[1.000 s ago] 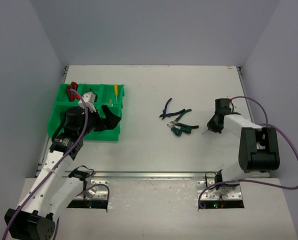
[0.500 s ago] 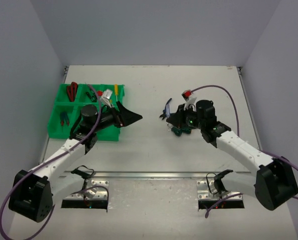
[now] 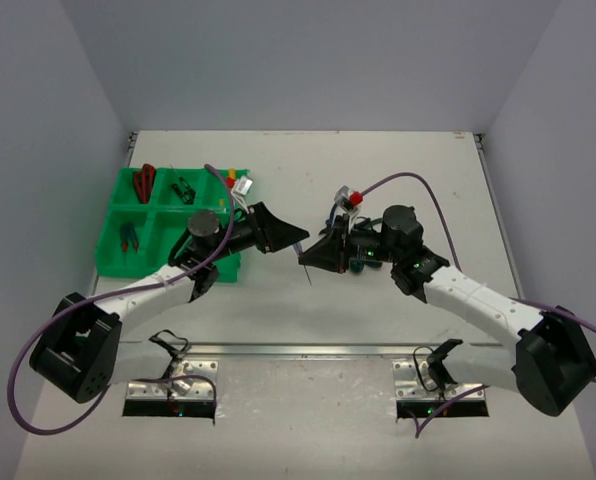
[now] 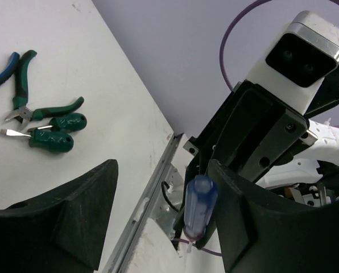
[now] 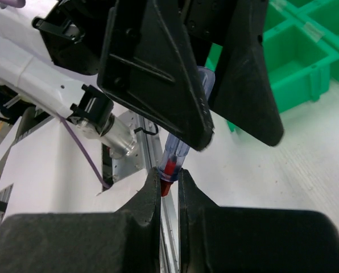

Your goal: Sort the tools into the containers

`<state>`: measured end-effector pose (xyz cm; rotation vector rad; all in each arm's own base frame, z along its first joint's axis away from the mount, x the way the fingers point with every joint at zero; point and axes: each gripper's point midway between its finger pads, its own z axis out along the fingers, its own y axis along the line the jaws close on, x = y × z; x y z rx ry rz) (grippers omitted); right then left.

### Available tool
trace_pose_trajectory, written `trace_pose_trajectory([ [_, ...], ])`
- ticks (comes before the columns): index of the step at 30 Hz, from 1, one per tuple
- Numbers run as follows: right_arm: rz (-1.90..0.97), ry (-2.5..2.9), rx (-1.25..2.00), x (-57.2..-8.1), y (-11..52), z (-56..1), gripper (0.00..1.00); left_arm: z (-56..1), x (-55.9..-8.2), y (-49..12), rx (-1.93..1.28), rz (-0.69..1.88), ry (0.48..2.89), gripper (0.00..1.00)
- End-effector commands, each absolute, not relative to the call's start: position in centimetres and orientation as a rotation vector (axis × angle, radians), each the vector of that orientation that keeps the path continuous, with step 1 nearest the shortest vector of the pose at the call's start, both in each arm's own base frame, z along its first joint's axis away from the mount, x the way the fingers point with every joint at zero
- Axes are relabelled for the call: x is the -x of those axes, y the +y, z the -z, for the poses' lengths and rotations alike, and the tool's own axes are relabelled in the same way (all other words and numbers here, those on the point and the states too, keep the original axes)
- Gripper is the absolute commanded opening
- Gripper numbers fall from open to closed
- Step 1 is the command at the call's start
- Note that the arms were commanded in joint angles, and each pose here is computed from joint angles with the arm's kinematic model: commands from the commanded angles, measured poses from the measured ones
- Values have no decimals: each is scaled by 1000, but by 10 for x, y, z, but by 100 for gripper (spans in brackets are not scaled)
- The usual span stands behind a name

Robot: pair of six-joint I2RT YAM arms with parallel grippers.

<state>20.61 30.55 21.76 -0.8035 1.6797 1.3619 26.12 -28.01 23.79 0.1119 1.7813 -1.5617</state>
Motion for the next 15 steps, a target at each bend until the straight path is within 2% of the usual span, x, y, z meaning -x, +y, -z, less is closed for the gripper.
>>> trace_pose_trajectory([
  [1, -1407, 1531, 862, -200, 317, -250, 0, -278, -264, -295, -194, 1586, 1632, 34],
  [3, -1383, 1541, 832, -205, 316, -249, 0, -277, -268, -297, -187, 1581, 1642, 0],
  [4, -1369, 1549, 820, -208, 315, -247, 7, -272, -271, -296, -166, 1557, 1670, 0],
  [6, -1290, 1626, 735, -221, 310, -239, 62, -267, -288, -287, -103, 1427, 1725, 0],
  [7, -1236, 1671, 686, -230, 306, -234, 82, -248, -304, -273, -7, 1278, 1824, 0],
  [8, -1172, 1751, 642, -237, 299, -222, 89, -242, -318, -259, 49, 1150, 1864, 0],
  [9, -1102, 1833, 601, -243, 291, -209, 95, -238, -329, -243, 95, 1020, 1898, 0],
  [10, -949, 1918, 474, -264, 275, -203, 97, -247, -347, -218, 142, 844, 1901, 0],
  [12, -693, 2051, 294, -286, 241, -188, 97, -242, -371, -150, 307, 488, 1947, 0],
  [13, -579, 2122, 232, -289, 223, -175, 98, -231, -377, -95, 439, 261, 1972, 0],
  [15, -516, 2172, 220, -283, 211, -165, 98, -233, -379, -24, 618, -75, 1879, 0],
])
